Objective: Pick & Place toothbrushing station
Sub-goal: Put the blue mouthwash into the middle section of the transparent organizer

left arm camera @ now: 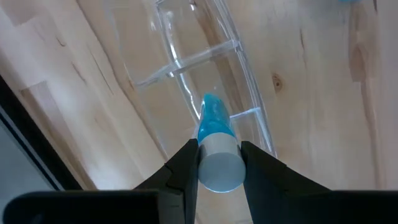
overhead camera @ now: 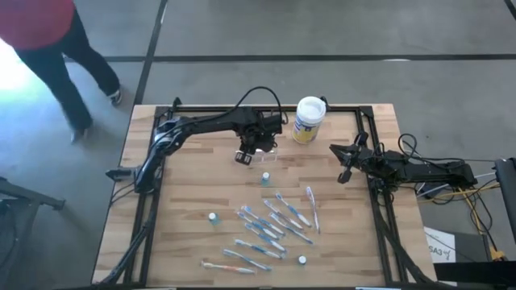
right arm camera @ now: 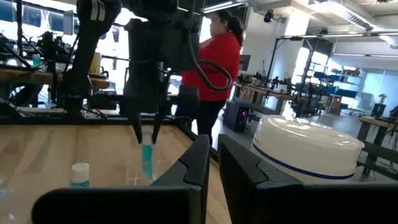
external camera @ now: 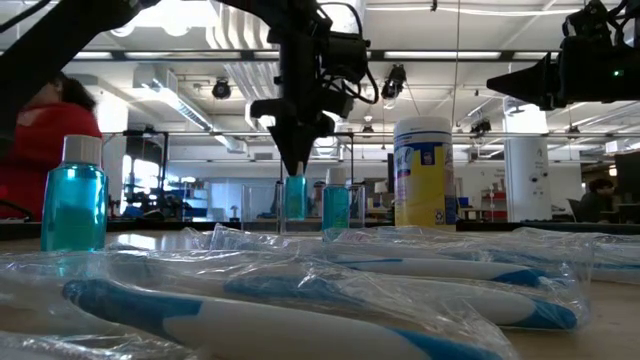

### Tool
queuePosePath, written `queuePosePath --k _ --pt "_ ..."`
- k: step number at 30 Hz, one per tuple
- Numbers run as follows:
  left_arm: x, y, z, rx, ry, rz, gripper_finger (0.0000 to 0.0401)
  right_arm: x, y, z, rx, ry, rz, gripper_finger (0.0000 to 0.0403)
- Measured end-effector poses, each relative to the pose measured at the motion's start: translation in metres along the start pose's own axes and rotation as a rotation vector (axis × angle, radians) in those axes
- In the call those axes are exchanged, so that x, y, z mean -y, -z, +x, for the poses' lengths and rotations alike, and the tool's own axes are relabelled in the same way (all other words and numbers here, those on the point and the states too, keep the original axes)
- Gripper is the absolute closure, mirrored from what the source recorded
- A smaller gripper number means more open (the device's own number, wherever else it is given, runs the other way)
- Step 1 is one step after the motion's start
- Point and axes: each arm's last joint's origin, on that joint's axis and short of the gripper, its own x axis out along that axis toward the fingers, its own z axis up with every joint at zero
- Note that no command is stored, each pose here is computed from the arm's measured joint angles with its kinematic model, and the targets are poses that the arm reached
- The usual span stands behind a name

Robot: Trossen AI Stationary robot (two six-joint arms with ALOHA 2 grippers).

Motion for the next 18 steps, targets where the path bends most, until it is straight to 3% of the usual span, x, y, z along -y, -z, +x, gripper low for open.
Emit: queuePosePath --k 18 --pt "0.004 -0.001 0.019 0.012 0.015 0.003 0.0302 0.000 0.000 0.000 0.003 0.001 0.001 0.0371"
